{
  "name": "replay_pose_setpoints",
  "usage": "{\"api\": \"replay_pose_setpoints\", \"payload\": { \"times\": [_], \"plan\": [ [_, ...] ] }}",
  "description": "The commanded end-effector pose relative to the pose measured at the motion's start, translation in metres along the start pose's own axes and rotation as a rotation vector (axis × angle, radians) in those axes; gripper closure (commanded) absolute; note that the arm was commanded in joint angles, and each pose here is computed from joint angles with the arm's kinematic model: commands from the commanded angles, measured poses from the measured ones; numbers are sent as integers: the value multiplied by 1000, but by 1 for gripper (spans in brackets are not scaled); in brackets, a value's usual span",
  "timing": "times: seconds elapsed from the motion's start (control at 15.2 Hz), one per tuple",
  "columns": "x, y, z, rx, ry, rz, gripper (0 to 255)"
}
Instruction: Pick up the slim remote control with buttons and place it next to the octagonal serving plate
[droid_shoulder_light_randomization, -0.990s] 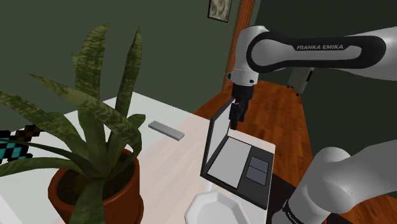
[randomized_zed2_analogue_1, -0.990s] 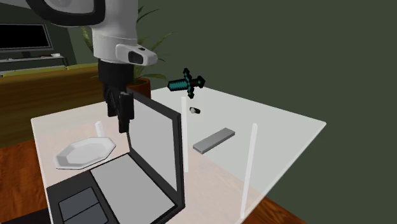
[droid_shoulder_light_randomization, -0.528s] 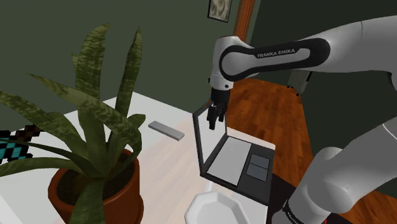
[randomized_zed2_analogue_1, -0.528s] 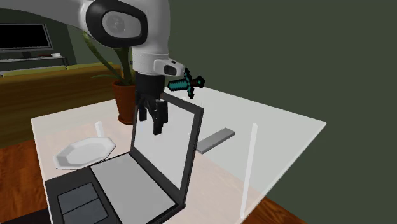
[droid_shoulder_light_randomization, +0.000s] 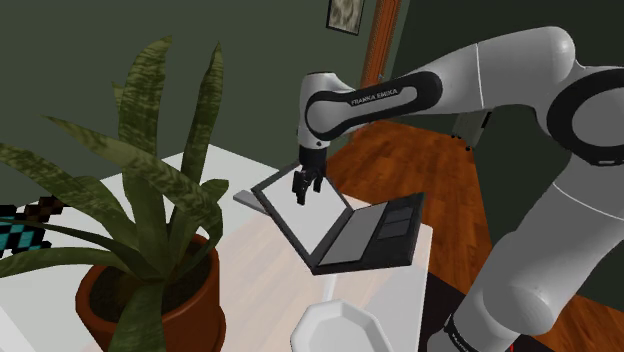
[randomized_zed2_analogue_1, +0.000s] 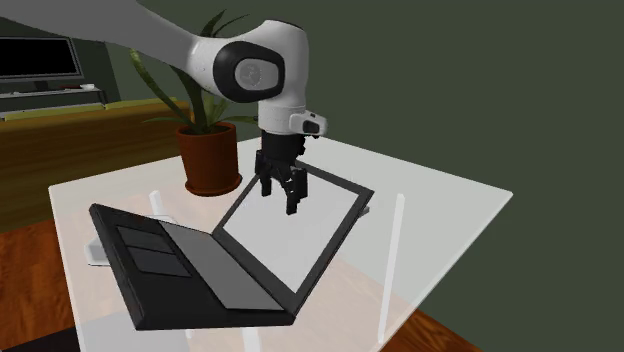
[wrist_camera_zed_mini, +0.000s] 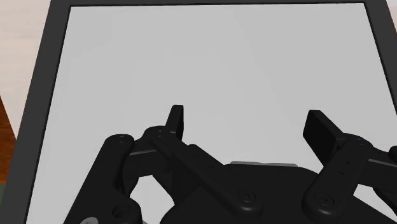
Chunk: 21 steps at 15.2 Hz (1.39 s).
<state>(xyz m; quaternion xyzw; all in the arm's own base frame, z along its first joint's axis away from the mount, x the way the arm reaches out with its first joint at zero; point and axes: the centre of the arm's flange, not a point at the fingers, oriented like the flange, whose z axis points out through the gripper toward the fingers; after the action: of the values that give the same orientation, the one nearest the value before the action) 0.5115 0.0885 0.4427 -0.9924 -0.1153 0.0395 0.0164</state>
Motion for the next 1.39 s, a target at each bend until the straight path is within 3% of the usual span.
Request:
{"api": "replay_pose_setpoints", "payload": {
  "times": [0.0,0.86,1.32],
  "plan": [
    [25,1,8,-7,10,-5,0],
    [181,0,59,-53,58,-34,0],
    [184,2,90,-53,58,-34,0]
  ]
}}
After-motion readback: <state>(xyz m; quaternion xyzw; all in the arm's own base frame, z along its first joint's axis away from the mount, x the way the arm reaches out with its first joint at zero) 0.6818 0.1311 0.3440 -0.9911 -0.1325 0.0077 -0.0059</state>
